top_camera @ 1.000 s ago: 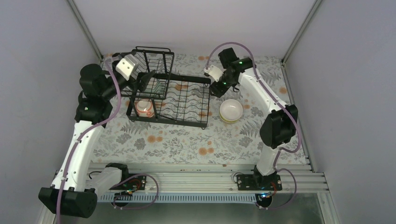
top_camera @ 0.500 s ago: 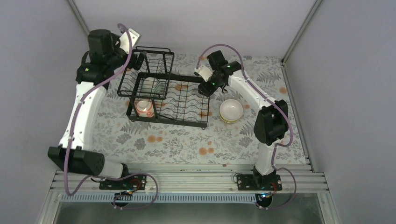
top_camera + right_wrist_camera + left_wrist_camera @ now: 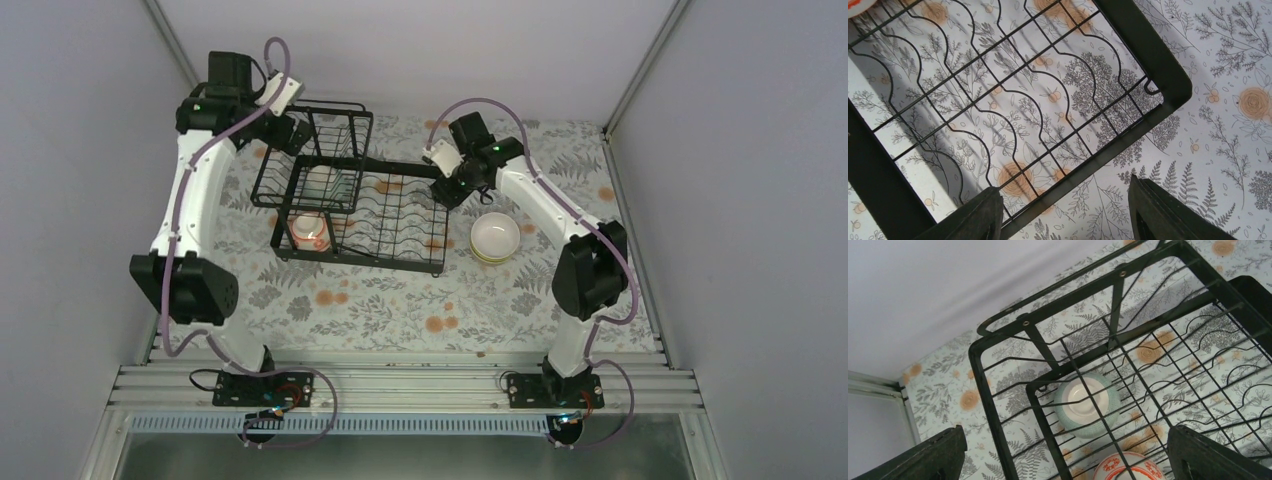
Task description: Unload the bowls from the dish rack
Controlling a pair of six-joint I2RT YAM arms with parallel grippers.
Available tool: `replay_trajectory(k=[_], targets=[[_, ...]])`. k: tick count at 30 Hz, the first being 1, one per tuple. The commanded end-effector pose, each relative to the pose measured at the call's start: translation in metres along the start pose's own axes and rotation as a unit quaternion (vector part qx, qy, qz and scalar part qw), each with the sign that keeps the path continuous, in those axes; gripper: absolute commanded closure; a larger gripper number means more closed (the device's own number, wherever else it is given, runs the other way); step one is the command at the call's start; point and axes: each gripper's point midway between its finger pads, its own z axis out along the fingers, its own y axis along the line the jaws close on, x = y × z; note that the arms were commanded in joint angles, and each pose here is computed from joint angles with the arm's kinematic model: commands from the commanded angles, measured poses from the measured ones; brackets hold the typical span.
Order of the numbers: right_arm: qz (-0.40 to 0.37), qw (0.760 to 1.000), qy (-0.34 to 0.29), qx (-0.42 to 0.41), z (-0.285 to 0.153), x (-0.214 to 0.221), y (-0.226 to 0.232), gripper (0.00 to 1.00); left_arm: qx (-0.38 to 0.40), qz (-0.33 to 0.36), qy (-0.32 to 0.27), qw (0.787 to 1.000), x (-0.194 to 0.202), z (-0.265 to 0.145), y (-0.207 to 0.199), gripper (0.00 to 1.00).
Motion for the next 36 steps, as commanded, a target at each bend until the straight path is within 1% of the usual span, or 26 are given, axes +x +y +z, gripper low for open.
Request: replay_trajectory(k=[1,4,9,11,17,23,31,36], targets=[[0.005,1.0,-0.013,0.024,-0.01,-0.003,-0.004,0.38,0.07,-0.048,0.046,0.995,0.015,0.007,-0.001,0.0],[0.004,1.0,-0.013,0.029,-0.012,-0.004,-0.005,0.38,0.088,-0.068,0.063,0.992,0.019,0.015,0.007,0.0],[0.006,0.999,-0.007,0.032,-0.011,0.0,-0.007,0.38,0.09,-0.083,0.087,0.989,0.026,0.026,0.015,0.0],[0.006,0.999,-0.007,0.033,-0.011,0.001,-0.006,0.38,0.096,-0.097,0.089,0.987,0.029,0.029,0.018,0.0],[0.005,0.999,-0.003,0.033,-0.008,0.005,-0.006,0.38,0.086,-0.105,0.1,0.986,0.038,0.033,0.036,0.0],[0.006,0.999,-0.001,0.036,-0.009,0.005,-0.007,0.38,0.099,-0.115,0.105,0.983,0.05,0.04,0.043,0.0],[0.009,0.999,0.004,0.04,-0.006,0.008,-0.008,0.38,0.157,-0.121,0.113,0.974,0.067,0.047,0.022,0.01],[0.011,0.999,0.006,0.041,-0.005,0.008,-0.01,0.38,0.175,-0.129,0.121,0.969,0.076,0.054,0.016,0.06]])
